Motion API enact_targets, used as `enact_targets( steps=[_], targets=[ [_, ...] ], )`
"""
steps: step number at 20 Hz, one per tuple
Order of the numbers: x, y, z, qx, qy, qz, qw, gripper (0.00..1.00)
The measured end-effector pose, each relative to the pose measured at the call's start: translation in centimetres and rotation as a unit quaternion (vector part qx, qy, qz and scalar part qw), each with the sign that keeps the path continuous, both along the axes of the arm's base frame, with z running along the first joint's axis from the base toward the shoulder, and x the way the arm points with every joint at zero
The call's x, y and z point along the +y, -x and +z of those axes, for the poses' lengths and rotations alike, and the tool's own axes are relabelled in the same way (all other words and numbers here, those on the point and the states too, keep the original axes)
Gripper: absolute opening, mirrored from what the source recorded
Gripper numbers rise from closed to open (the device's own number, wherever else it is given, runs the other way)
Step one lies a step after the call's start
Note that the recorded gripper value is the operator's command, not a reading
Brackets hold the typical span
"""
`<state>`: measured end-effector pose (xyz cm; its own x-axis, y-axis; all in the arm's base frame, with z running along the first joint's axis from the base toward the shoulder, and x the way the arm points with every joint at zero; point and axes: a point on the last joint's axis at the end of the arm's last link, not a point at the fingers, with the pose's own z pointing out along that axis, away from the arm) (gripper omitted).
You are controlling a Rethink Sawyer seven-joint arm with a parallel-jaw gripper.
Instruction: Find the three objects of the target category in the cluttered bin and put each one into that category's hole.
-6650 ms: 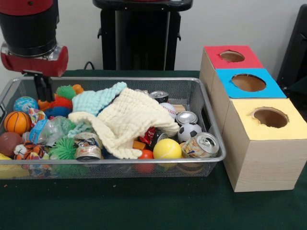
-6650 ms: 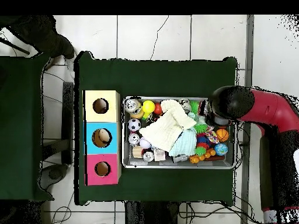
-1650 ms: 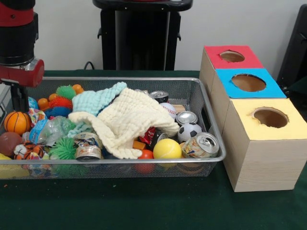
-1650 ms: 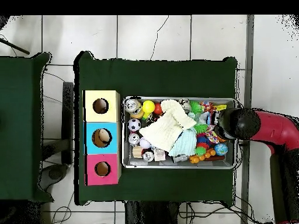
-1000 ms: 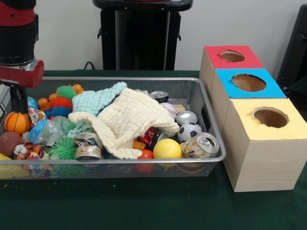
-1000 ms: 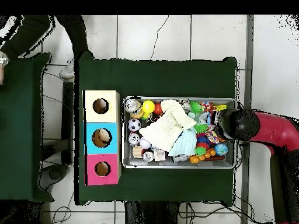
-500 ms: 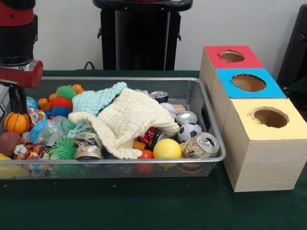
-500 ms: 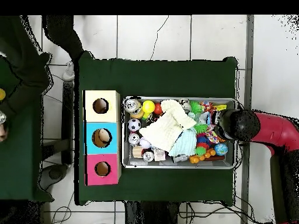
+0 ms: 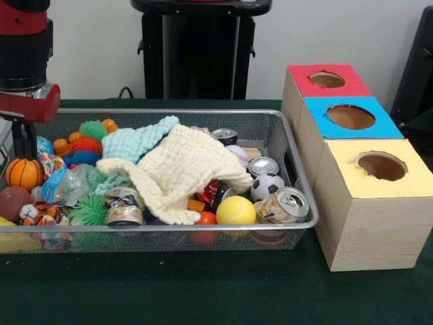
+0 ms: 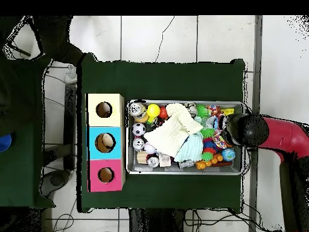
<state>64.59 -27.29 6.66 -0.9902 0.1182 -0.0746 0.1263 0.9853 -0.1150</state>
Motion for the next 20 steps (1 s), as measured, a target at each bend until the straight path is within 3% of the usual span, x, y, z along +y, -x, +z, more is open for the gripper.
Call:
enact_targets(
  steps=[19,20],
  targets=[
    [0.17,0.21,0.42,0.001,0.001,0.002,1.0,0.0],
    [0.17,0.21,0.43,0.001,0.001,0.002,1.0,1.0]
  ],
)
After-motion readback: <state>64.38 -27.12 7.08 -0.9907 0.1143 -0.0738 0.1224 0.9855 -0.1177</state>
